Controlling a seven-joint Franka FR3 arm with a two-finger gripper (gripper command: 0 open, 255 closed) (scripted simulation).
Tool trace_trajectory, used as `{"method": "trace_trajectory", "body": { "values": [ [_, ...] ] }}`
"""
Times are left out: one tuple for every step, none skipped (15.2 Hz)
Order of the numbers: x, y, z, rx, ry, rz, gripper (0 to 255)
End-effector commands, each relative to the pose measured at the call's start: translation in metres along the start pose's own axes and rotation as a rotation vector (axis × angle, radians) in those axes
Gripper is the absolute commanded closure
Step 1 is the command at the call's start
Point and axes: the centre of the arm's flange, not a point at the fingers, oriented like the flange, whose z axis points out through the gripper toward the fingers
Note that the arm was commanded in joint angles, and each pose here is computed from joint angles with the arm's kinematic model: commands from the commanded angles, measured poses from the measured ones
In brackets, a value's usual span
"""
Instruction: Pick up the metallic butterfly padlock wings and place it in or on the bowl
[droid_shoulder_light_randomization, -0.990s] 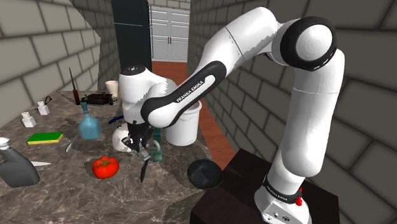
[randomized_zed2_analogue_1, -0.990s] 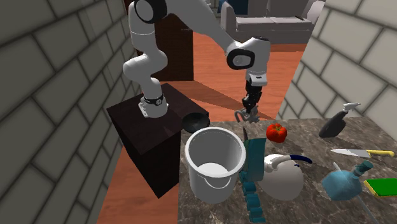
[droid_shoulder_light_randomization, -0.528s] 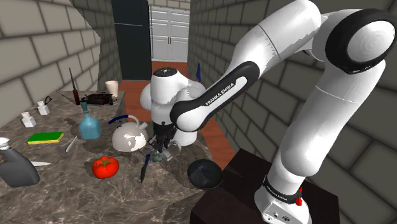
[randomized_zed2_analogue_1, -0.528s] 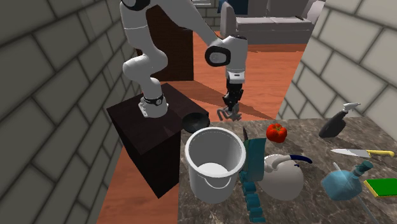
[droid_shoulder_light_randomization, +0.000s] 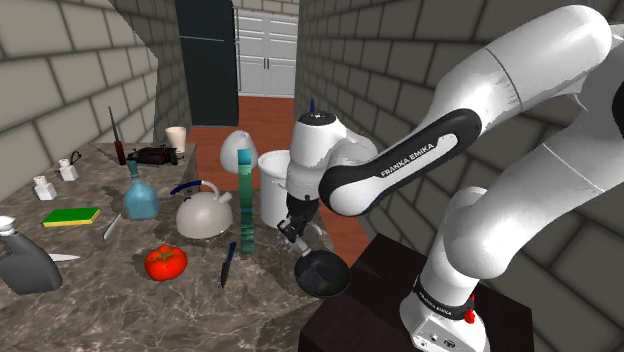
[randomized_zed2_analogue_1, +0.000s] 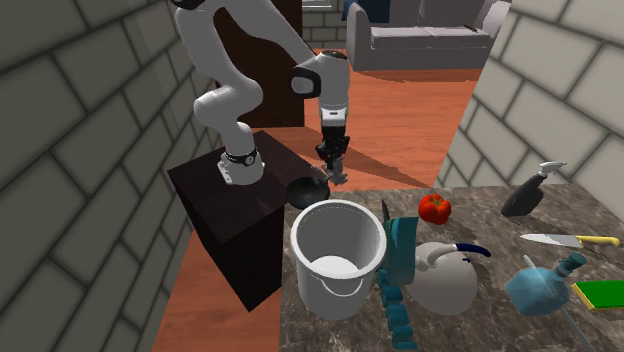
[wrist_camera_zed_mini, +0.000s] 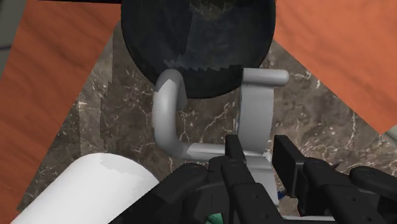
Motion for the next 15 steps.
{"method": "trace_trajectory", "body": {
  "values": [
    [-0.021,0.018,-0.004,0.003,0.0,0.0,255],
    [-0.031,0.027,-0.005,0.003,0.0,0.0,255],
    [-0.041,0.035,-0.007,0.003,0.0,0.0,255],
    [-0.048,0.04,-0.008,0.003,0.0,0.0,255],
    [-0.049,0.04,-0.003,0.003,0.0,0.0,255],
    [-0.05,0.039,0.003,0.003,0.0,0.0,255],
    [-0.051,0.039,0.008,0.003,0.0,0.0,255],
    [-0.051,0.038,0.013,0.003,0.0,0.0,255],
    [-0.052,0.038,0.018,0.003,0.0,0.0,255],
    [-0.053,0.037,0.023,0.003,0.0,0.0,255],
    [-0.054,0.037,0.029,0.003,0.0,0.0,255],
    [-0.054,0.037,0.034,0.003,0.0,0.0,255],
    [-0.055,0.036,0.039,0.003,0.0,0.0,255],
    [-0.056,0.036,0.044,0.003,0.0,0.0,255],
    [-0.057,0.035,0.049,0.003,0.0,0.0,255]
  ]
}}
